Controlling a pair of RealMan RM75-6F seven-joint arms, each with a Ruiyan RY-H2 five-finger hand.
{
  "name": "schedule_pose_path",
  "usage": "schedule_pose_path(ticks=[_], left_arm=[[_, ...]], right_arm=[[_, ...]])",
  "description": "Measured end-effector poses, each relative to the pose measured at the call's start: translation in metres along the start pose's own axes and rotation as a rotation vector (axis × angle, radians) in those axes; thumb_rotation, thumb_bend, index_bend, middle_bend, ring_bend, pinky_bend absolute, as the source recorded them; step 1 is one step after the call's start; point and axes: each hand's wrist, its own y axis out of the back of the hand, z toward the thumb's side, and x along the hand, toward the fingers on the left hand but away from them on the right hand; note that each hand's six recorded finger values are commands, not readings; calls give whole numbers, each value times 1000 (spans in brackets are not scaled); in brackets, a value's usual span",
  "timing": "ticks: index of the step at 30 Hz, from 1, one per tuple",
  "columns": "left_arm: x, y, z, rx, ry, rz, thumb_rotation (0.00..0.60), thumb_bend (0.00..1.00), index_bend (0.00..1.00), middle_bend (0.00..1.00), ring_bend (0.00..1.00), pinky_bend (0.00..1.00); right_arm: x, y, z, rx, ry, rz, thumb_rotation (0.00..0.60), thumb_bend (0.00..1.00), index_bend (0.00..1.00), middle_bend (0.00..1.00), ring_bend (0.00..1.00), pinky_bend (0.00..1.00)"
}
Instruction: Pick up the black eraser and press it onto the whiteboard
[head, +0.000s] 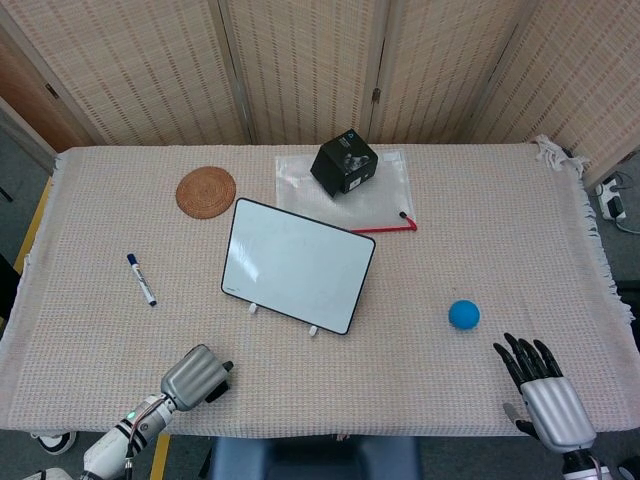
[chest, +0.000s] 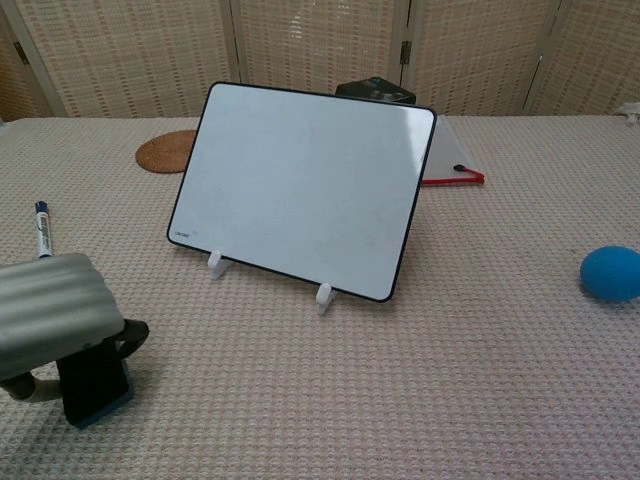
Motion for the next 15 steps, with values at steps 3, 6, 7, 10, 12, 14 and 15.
schedule_pose_path(ticks=[3, 6, 7, 10, 12, 14, 15], left_arm=[[-1, 6, -3, 5, 21, 48, 600, 247, 705, 1000, 871, 903], [-1, 10, -10, -3, 66, 86, 600, 247, 706, 1000, 874, 905], [-1, 12, -13, -19, 89, 103, 600, 247, 706, 1000, 874, 905], [-1, 18, -21, -96, 148, 148, 600, 247, 709, 1000, 875, 905], [0, 22, -27, -163, 182, 173, 600, 248, 713, 1000, 877, 907], [2, 27, -38, -248, 234, 208, 600, 250, 717, 1000, 878, 908], [4, 30, -43, -279, 259, 224, 600, 251, 718, 1000, 878, 908]], right_arm=[[1, 1, 0, 0, 2, -3, 600, 334, 0, 0, 0, 0], [2, 2, 1, 0, 5, -9, 600, 334, 0, 0, 0, 0], [3, 2, 1, -1, 5, -11, 600, 335, 0, 0, 0, 0], [4, 3, 1, -3, 5, -12, 600, 334, 0, 0, 0, 0], [4, 3, 1, -5, 6, -13, 600, 334, 0, 0, 0, 0], [4, 3, 0, -7, 6, -13, 600, 335, 0, 0, 0, 0], [4, 3, 0, -7, 6, -13, 600, 334, 0, 0, 0, 0]])
